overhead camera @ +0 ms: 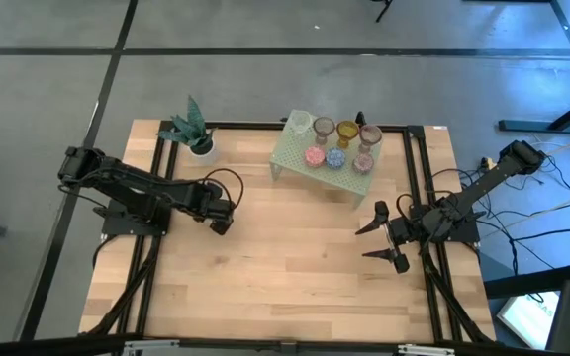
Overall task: Pick & Place candle stick holders
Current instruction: Put the blue scented candle on the shelf aligned with the pink scented candle
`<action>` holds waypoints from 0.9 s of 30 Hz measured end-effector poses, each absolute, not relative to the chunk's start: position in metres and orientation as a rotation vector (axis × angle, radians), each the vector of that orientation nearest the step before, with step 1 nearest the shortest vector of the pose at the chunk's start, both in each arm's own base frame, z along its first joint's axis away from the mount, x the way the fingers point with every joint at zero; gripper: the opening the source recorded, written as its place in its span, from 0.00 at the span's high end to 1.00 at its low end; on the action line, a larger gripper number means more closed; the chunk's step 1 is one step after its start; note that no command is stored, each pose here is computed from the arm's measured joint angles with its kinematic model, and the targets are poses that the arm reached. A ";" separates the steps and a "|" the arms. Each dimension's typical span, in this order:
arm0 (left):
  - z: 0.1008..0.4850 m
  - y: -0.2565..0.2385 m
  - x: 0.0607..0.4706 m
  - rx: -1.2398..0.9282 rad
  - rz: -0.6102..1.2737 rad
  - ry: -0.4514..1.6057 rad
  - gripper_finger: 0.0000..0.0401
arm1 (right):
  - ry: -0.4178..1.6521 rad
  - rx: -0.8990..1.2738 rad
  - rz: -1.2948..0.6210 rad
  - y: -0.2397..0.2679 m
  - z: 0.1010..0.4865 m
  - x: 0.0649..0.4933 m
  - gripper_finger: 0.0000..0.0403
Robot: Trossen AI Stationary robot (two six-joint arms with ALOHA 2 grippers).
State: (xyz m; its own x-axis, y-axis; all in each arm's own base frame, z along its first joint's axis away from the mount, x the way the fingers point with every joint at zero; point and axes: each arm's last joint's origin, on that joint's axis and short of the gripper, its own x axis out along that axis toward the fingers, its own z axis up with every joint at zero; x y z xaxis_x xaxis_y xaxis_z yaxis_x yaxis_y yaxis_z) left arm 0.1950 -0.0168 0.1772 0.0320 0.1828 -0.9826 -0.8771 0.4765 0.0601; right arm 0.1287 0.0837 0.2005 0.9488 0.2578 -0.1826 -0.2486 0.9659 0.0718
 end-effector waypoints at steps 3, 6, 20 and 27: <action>0.177 -0.015 0.195 -0.698 0.929 1.280 0.19 | 0.192 0.048 0.258 0.084 0.200 0.129 0.30; 0.177 -0.014 0.197 -0.701 0.931 1.262 0.19 | 0.192 0.048 0.258 0.084 0.200 0.129 0.30; 0.177 -0.014 0.197 -0.729 0.987 1.211 0.19 | 0.192 0.050 0.258 0.084 0.201 0.129 0.30; 0.177 -0.013 0.200 -0.744 0.997 1.175 0.19 | 0.192 0.050 0.258 0.084 0.201 0.129 0.30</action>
